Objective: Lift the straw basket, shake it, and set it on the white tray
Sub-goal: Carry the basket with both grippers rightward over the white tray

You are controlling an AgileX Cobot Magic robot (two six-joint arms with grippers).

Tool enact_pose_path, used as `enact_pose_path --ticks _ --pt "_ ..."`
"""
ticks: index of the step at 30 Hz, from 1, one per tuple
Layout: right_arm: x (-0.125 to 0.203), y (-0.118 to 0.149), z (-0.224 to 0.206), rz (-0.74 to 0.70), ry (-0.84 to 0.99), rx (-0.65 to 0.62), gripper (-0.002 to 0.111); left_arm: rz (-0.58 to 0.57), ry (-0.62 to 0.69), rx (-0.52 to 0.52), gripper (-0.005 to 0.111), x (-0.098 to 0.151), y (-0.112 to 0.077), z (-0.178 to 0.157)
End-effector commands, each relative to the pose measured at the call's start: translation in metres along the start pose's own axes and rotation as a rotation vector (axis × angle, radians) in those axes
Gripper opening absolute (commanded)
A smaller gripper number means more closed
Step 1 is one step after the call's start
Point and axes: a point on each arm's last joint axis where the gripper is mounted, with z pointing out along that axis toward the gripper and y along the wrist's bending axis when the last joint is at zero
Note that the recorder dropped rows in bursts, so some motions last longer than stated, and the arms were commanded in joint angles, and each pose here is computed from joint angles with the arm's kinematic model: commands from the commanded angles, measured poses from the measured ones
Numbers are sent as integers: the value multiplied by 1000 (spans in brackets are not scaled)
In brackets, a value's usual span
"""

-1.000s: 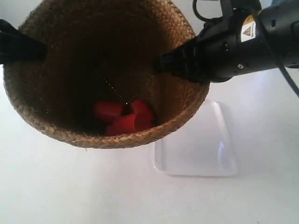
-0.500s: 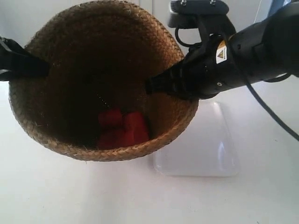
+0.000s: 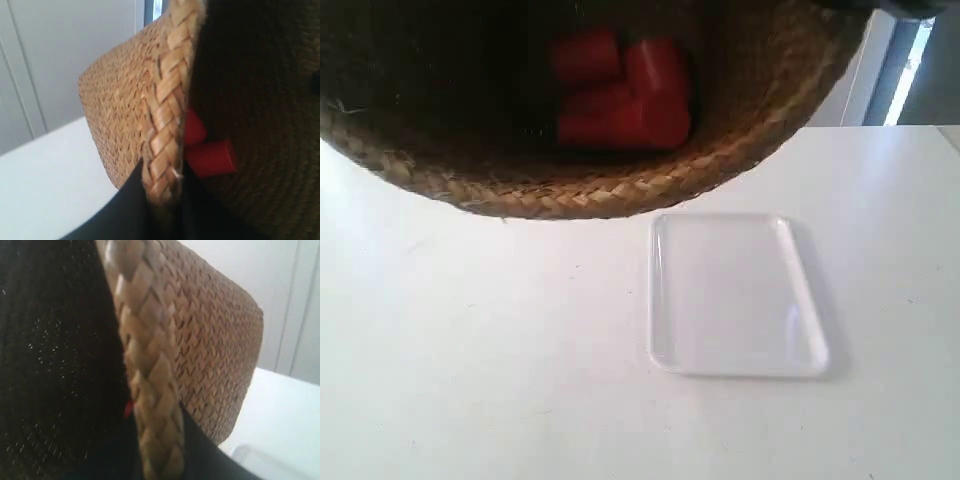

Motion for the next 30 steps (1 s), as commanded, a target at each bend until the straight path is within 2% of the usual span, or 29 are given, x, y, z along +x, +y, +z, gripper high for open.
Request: enact_pose_path --ticks 1,3,8,14,20,25,30 --pt "68 -23 61 27 328 137 0 -134 213 -59 0 60 28 39" --pt "63 -20 62 1 286 112 0 -91 186 -53 0 60 26 39" --pt "51 -19 57 6 233 108 0 -108 190 -67 0 59 28 36" --pt "66 -21 73 9 337 129 0 -125 201 -70 0 61 30 39" --pt "77 -23 86 16 391 136 0 -137 269 -59 0 69 36 50" --pt "91 -25 94 29 476 157 0 -198 330 -40 0 78 40 61" --pt "91 -25 95 29 476 156 0 -207 337 -39 0 80 42 64"
